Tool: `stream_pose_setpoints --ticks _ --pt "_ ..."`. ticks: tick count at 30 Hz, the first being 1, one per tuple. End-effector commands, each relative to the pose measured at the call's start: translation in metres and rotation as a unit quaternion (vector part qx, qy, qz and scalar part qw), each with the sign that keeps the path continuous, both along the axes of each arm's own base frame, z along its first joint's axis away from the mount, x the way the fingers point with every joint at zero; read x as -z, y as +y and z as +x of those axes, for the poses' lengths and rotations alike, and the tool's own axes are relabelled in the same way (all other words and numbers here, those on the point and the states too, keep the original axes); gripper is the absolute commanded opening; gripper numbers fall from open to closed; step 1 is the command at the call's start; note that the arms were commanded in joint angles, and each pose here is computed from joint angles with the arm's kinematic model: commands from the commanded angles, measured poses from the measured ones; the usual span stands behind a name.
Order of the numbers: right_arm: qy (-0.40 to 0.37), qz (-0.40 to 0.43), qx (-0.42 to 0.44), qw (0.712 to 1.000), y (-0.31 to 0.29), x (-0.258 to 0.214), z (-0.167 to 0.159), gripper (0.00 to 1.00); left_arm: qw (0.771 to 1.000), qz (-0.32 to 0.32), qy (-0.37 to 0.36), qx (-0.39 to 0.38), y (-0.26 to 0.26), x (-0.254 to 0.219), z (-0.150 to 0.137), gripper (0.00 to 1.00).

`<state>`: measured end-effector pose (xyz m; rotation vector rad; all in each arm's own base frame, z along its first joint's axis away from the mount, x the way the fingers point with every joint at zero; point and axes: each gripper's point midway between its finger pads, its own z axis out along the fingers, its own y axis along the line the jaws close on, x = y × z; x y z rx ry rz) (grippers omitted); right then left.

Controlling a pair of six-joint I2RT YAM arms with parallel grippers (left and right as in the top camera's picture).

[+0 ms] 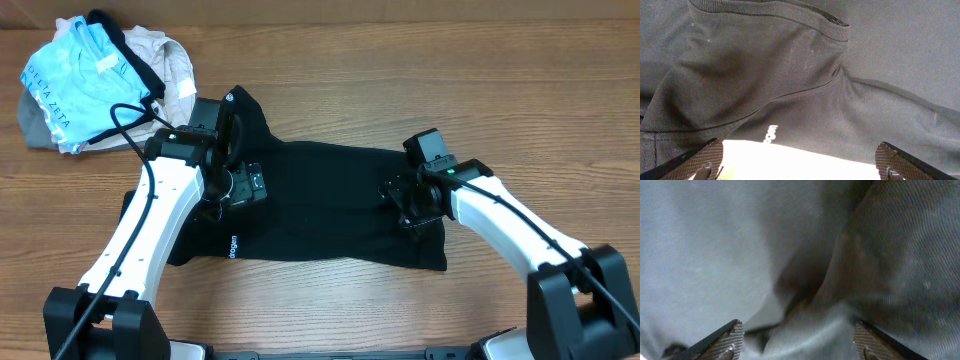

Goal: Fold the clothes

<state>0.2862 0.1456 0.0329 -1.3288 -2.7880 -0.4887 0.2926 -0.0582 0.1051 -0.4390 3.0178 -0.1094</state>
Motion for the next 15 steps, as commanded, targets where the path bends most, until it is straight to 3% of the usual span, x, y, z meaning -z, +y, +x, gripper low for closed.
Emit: stream_pose_setpoints --ticks 1,7,15 --pt "0.009 -0.008 0.006 1.000 -0.0004 0.0110 0.0000 0.72 1.000 0.008 0.005 -0.003 0.0016 0.0038 -0.0006 1.00" --pt "-0.002 -0.001 0.006 1.000 0.0027 0.0092 0.0060 0.61 1.000 0.008 0.005 -0.003 0.0017 0.0038 -0.0005 1.00" --pt "-0.007 0.001 0.008 1.000 0.0021 0.0086 0.0089 0.27 1.000 0.009 0.003 -0.003 0.0022 0.0037 0.0005 1.00"
